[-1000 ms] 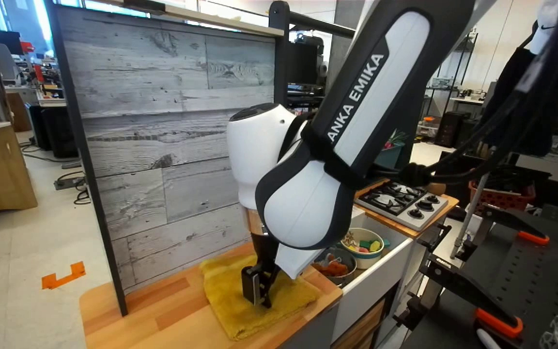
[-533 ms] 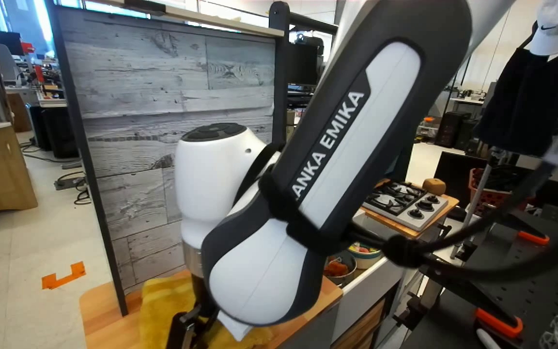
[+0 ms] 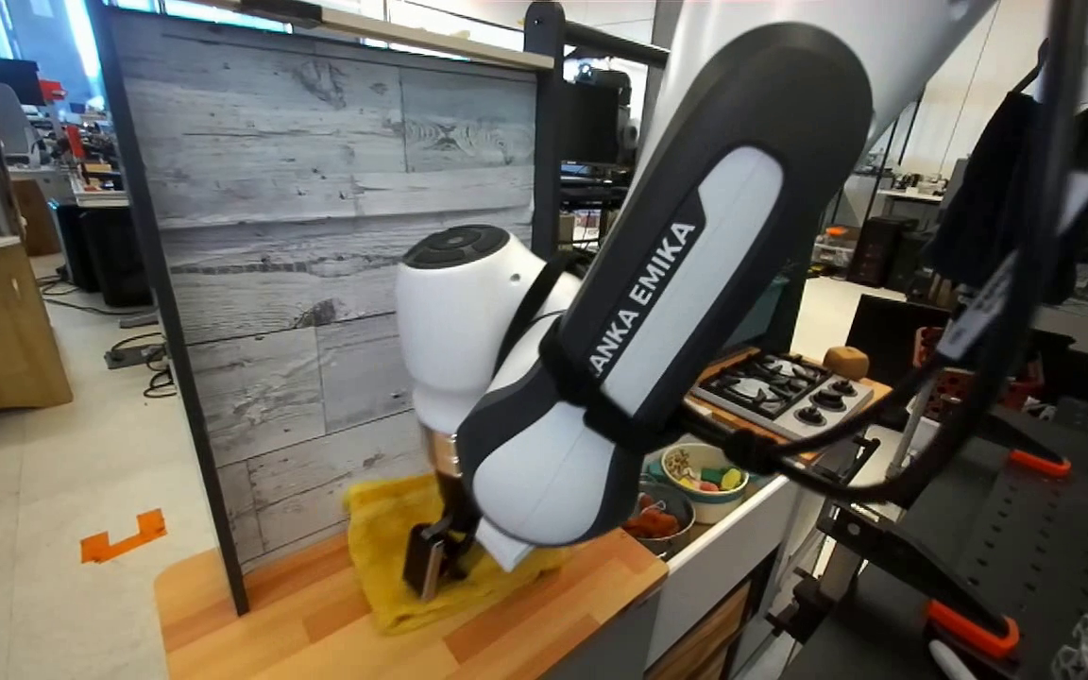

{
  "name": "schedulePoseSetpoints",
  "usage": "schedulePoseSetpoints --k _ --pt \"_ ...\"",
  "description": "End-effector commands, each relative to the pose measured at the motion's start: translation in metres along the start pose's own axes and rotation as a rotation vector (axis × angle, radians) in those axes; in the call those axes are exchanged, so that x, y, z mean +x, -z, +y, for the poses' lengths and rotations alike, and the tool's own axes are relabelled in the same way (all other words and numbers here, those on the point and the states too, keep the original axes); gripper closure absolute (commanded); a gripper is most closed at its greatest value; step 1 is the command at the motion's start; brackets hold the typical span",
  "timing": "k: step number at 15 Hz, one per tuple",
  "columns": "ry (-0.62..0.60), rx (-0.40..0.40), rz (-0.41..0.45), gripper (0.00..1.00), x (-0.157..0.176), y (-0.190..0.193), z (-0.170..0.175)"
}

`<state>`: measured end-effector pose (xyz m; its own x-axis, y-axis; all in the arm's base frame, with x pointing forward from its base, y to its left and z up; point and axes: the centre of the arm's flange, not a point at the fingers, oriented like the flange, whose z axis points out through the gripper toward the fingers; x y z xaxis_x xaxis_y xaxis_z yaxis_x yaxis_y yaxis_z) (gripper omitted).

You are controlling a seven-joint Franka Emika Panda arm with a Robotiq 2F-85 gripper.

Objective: Pick up the plush toys from the counter and stove and put them in the pots, then wipe the counter with the towel

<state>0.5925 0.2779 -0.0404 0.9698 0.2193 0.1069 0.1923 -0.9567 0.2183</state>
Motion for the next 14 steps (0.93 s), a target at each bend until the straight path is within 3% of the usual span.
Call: schedulePoseSetpoints --k 1,3,6,9,11,14 --pt "-0.063 -0.072 -0.054 0.00 -0.009 0.001 0.055" --pt "-0.012 -0.014 -0.065 0.00 -0.011 -0.009 0.034" --pt "0.127 0.095 -0.111 0.00 -0.029 -0.027 -0.050" --pt "0.227 0.206 -0.113 0.00 -0.045 -0.013 -0.126" --pt "0.239 0.228 -0.127 0.00 -0.048 0.000 -0.143" --pt "0.130 0.204 -0.235 0.00 -0.049 0.014 -0.101"
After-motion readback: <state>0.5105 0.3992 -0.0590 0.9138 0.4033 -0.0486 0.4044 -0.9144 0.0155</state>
